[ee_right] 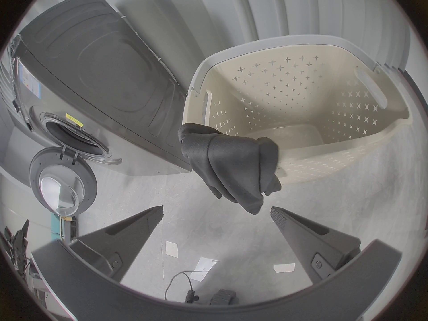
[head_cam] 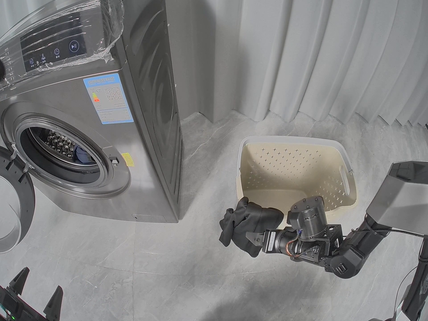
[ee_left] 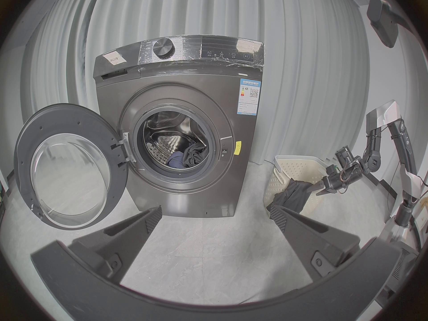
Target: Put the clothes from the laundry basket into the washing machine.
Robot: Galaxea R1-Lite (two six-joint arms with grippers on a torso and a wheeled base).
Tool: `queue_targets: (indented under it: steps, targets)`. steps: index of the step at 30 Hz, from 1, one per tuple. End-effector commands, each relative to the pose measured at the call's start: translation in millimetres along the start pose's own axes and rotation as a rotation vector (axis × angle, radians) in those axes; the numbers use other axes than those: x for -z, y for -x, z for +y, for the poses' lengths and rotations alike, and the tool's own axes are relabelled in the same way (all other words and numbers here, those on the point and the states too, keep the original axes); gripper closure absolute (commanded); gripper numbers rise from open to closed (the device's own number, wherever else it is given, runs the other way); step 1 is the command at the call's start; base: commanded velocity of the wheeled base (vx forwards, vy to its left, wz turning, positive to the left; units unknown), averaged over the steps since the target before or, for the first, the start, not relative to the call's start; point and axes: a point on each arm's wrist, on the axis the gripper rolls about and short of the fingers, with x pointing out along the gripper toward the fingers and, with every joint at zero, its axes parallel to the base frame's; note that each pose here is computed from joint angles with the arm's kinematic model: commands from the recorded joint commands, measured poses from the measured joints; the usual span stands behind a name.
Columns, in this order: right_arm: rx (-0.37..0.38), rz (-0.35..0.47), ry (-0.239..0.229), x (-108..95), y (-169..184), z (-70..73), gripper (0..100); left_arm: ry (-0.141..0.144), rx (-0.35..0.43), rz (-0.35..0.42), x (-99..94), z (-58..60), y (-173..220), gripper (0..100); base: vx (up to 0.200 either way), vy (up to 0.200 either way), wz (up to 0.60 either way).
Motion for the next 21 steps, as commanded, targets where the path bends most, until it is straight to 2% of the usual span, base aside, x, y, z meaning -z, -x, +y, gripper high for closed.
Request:
queue_targets:
  steps: [1, 6, 13, 14, 21]
  targets:
    - [0.01, -0.001, -0.015, -0.5, -16.4, -1.1, 0, -0.002, -0.002, 0.019, 4.8, 0.1, -1.4, 0, 0.0, 0.0, 0.0]
    - [0.014, -0.01, -0.042, -2.6, -26.8, -1.4, 0, 0.001, -0.002, 0.019, 4.8, 0.1, -1.4, 0, 0.0, 0.0, 0.0]
    - [0.037, -0.031, -0.051, -6.6, -37.6, -2.5, 0, 0.001, -0.002, 0.019, 4.8, 0.1, -1.4, 0, 0.0, 0.0, 0.0]
    - [0.038, -0.037, -0.054, -7.9, -40.4, -2.6, 100, 0.001, -0.002, 0.019, 4.8, 0.1, -1.4, 0, 0.0, 0.0, 0.0]
    - [0.041, -0.058, -0.059, -12.0, -48.7, -1.3, 100, 0.003, -0.006, 0.02, 5.0, 0.2, -1.4, 0, 0.0, 0.0, 0.0]
